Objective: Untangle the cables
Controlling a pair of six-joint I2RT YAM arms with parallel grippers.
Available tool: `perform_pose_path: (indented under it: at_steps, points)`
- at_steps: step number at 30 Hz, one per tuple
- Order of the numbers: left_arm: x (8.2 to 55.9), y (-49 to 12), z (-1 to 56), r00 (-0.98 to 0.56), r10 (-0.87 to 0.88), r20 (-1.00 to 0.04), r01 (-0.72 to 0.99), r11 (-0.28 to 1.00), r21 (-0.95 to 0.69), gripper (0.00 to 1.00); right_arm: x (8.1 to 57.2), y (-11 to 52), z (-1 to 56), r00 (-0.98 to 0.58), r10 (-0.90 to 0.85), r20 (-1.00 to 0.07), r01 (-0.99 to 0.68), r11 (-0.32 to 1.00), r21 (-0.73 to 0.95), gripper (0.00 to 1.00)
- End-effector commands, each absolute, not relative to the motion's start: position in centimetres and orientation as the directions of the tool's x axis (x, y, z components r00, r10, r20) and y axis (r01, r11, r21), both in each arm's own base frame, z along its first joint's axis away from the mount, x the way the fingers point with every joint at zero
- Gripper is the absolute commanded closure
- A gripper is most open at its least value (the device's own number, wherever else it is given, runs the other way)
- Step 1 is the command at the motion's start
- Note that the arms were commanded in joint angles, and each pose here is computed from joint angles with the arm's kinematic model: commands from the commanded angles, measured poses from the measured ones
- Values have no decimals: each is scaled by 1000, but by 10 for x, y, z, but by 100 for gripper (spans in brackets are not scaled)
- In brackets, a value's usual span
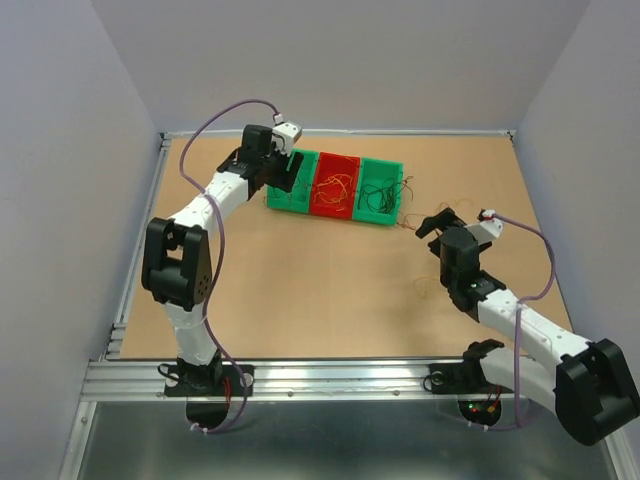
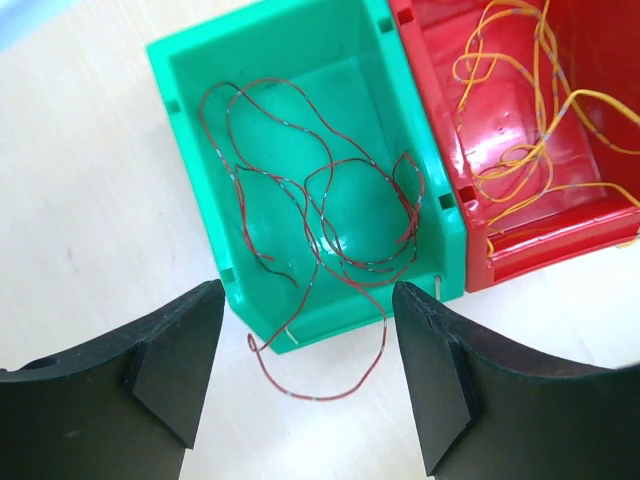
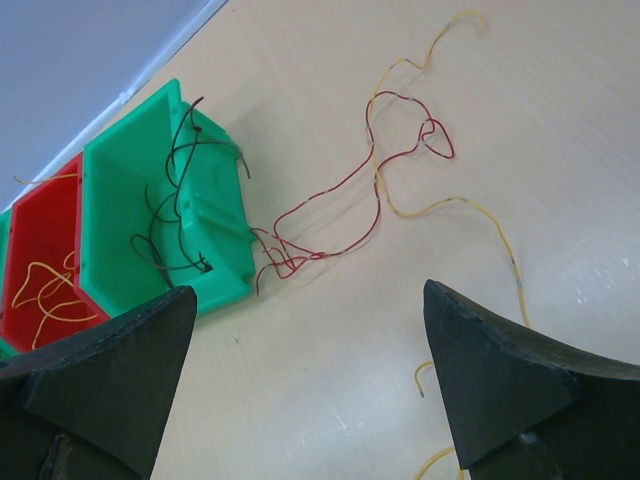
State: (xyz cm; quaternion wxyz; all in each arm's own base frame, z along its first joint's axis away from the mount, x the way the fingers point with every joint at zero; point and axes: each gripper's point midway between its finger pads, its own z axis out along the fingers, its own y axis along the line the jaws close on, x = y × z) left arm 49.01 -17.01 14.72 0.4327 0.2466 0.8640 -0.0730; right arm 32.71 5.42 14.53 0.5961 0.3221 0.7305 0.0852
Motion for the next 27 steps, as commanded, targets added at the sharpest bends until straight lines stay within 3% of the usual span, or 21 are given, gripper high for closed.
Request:
perform_pose_path:
  at_steps: [1, 2, 3, 5, 6, 12, 19, 23, 27]
  points:
    - [486, -171, 228, -302, 308, -902, 467, 873, 142, 20, 348, 51, 180, -5, 591, -806, 360, 754, 550, 0]
    - [476, -169, 221, -310, 308, -899, 470, 872, 136, 19, 354, 47, 176, -27, 607, -795, 361, 747, 558, 0]
    - [474, -168, 263, -188, 259, -947, 447, 881, 152, 18, 358, 47, 165, -58, 618, -784, 371, 743, 557, 0]
    - [457, -158, 265, -141, 225, -964, 408, 900, 151, 6, 366, 47, 160, -97, 637, -765, 358, 739, 571, 0]
    - [447, -153, 312, 0, 169, -986, 370, 916, 157, 1, 368, 47, 158, -109, 640, -761, 357, 739, 571, 0]
    - [393, -136, 384, 283, 29, -959, 336, 933, 127, 1, 393, 49, 144, -193, 679, -708, 362, 720, 592, 0]
    - [379, -159, 411, 304, -201, -931, 488, 872, -29, 1, 427, 70, 125, -310, 722, -619, 407, 689, 600, 0]
    - [389, -168, 373, 208, -237, -949, 497, 861, -106, 1, 438, 71, 98, -340, 749, -569, 493, 657, 570, 0]
    - [387, -158, 346, 242, -205, -948, 448, 890, -78, 1, 440, 69, 71, -347, 767, -540, 554, 632, 542, 0]
